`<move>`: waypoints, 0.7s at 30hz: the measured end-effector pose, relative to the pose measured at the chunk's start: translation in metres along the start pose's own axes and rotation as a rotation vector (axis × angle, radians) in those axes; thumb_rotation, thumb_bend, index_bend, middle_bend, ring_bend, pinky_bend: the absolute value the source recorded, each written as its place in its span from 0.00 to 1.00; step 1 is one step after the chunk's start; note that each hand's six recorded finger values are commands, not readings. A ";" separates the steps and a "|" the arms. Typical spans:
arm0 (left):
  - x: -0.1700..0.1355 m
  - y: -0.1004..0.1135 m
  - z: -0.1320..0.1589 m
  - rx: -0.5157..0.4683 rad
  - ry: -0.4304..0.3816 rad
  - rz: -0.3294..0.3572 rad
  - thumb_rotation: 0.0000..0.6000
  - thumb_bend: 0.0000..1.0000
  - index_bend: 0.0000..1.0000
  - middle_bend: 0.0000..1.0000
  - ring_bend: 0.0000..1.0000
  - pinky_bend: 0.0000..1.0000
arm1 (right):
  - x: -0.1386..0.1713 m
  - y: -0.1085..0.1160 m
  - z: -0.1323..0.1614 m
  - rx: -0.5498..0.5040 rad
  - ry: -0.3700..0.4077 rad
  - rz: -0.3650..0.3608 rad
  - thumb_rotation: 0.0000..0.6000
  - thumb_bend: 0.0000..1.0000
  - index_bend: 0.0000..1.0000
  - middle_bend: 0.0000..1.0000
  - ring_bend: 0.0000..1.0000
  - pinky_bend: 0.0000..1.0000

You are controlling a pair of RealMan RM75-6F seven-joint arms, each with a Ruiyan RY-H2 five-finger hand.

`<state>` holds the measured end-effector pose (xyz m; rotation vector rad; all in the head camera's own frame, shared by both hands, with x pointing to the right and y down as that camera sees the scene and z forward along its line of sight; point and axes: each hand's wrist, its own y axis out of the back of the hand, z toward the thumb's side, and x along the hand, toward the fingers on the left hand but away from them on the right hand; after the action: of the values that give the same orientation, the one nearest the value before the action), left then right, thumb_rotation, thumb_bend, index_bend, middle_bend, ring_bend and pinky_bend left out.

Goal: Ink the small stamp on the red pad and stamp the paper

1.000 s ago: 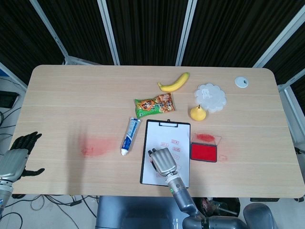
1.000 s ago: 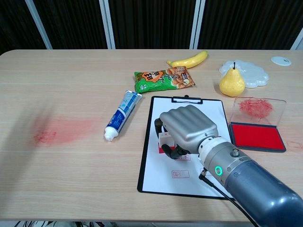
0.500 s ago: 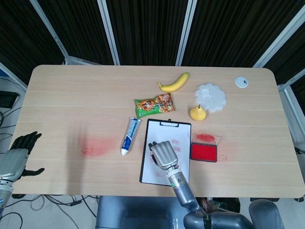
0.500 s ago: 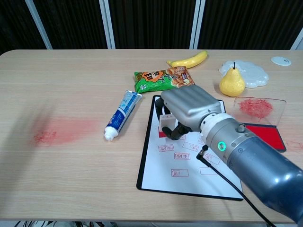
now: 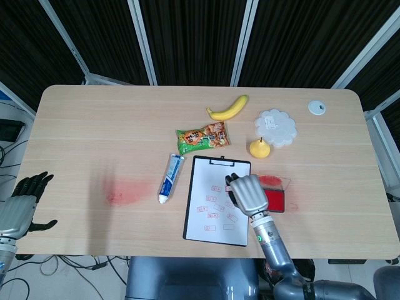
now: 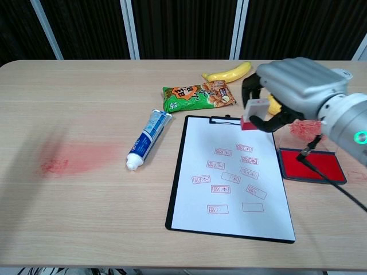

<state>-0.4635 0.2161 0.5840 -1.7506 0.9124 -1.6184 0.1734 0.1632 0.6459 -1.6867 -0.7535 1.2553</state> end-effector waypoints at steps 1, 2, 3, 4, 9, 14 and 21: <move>0.000 0.000 0.000 0.000 -0.001 0.003 1.00 0.02 0.00 0.00 0.00 0.00 | 0.005 0.002 -0.011 0.004 -0.015 -0.001 1.00 0.79 0.93 0.87 0.89 0.88; 0.000 0.000 0.001 0.000 -0.003 0.005 1.00 0.02 0.00 0.00 0.00 0.00 | 0.009 0.004 -0.020 0.005 -0.026 -0.001 1.00 0.78 0.93 0.87 0.89 0.87; -0.001 0.000 0.001 0.001 -0.005 0.008 1.00 0.02 0.00 0.00 0.00 0.00 | 0.012 0.005 -0.028 0.006 -0.038 -0.001 1.00 0.78 0.93 0.87 0.89 0.87; -0.001 0.000 0.001 0.002 -0.006 0.010 1.00 0.02 0.00 0.00 0.00 0.00 | 0.018 0.007 -0.039 0.005 -0.053 0.001 1.00 0.78 0.93 0.87 0.88 0.86; -0.002 -0.001 0.002 0.000 -0.006 0.015 1.00 0.02 0.00 0.00 0.00 0.00 | 0.038 0.007 -0.077 -0.004 -0.110 0.019 1.00 0.74 0.93 0.83 0.85 0.78; -0.003 -0.001 0.002 0.005 -0.004 0.019 1.00 0.02 0.00 0.00 0.00 0.00 | 0.055 -0.011 -0.106 -0.020 -0.170 0.062 1.00 0.74 0.93 0.83 0.85 0.77; -0.002 -0.001 0.001 0.009 0.007 0.027 1.00 0.02 0.00 0.00 0.00 0.00 | 0.065 -0.037 -0.132 -0.019 -0.227 0.097 1.00 0.69 0.93 0.81 0.84 0.77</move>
<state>-0.4629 0.2189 0.5837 -1.7203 0.9269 -1.6106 0.3202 0.1964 0.6658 -1.6291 -0.8275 1.5299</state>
